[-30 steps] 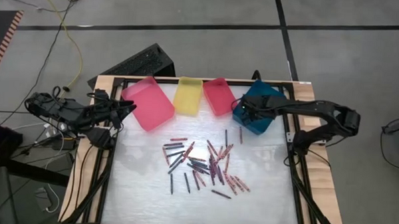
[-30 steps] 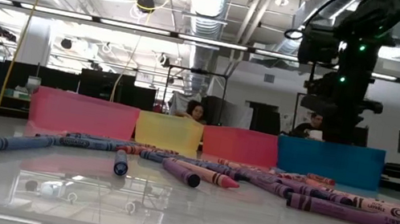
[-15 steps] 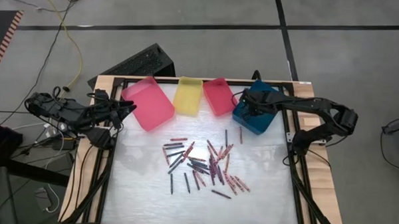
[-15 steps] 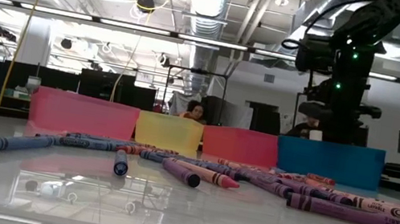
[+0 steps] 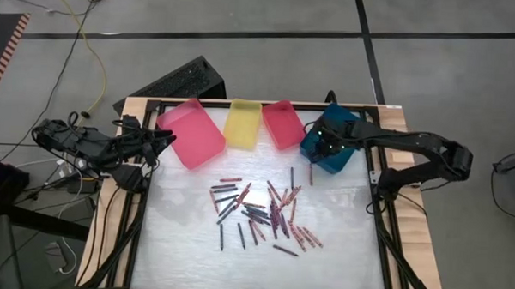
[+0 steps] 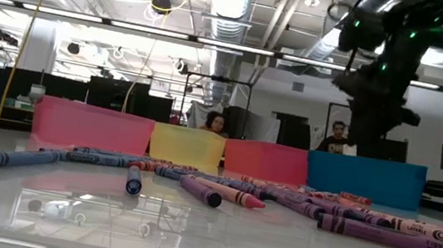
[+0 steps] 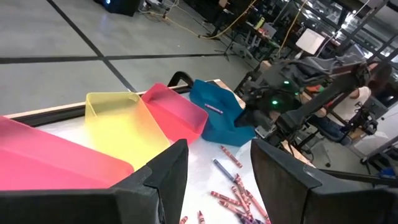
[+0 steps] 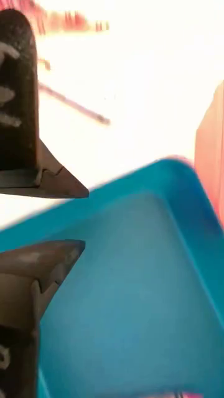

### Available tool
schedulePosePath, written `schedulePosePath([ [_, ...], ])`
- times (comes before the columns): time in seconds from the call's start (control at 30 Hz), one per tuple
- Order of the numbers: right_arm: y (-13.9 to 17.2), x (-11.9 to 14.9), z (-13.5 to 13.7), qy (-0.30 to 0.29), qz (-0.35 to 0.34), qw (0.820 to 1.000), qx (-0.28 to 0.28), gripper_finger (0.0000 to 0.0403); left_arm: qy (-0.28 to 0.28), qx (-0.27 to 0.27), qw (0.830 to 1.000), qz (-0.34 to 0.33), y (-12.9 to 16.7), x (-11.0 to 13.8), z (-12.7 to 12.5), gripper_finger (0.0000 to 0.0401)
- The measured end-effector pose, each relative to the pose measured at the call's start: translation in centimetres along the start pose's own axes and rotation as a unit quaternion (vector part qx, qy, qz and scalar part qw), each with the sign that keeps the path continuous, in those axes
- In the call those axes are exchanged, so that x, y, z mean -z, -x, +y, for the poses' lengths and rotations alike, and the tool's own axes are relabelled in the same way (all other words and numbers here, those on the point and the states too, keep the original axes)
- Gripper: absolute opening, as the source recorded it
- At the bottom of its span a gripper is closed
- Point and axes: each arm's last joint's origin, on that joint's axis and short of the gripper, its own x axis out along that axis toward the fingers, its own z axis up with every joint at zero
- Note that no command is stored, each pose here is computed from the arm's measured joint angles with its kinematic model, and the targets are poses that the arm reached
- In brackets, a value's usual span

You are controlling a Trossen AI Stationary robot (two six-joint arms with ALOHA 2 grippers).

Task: Sort crayons
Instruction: Put the red crayon into the yellow bin

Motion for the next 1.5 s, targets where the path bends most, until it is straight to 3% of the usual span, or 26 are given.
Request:
schedulePosePath([
  [0.23,2.5,2.8,2.6,-0.054,-0.005,0.996,-0.07,0.0113,0.003,0.0,1.0,0.0,0.0,0.0,0.0,0.0165],
  [0.4,2.7,4.9,4.5,-0.07,0.023,0.994,-0.086,0.0113,0.003,0.0,1.0,0.0,0.0,0.0,0.0,0.0165],
  [0.77,-0.2,7.8,7.0,-0.095,0.039,0.995,-0.007,0.0113,0.008,0.0,1.0,0.0,0.0,0.0,0.0,0.0165],
  [1.13,-4.3,7.5,7.0,-0.079,0.059,0.992,0.075,0.0113,0.012,0.0,1.0,0.0,0.0,0.0,0.0,0.0165],
  [1.5,-6.8,6.7,6.8,-0.05,0.067,0.992,0.098,0.0113,0.011,0.0,1.0,0.0,0.0,0.0,0.0,0.0165],
])
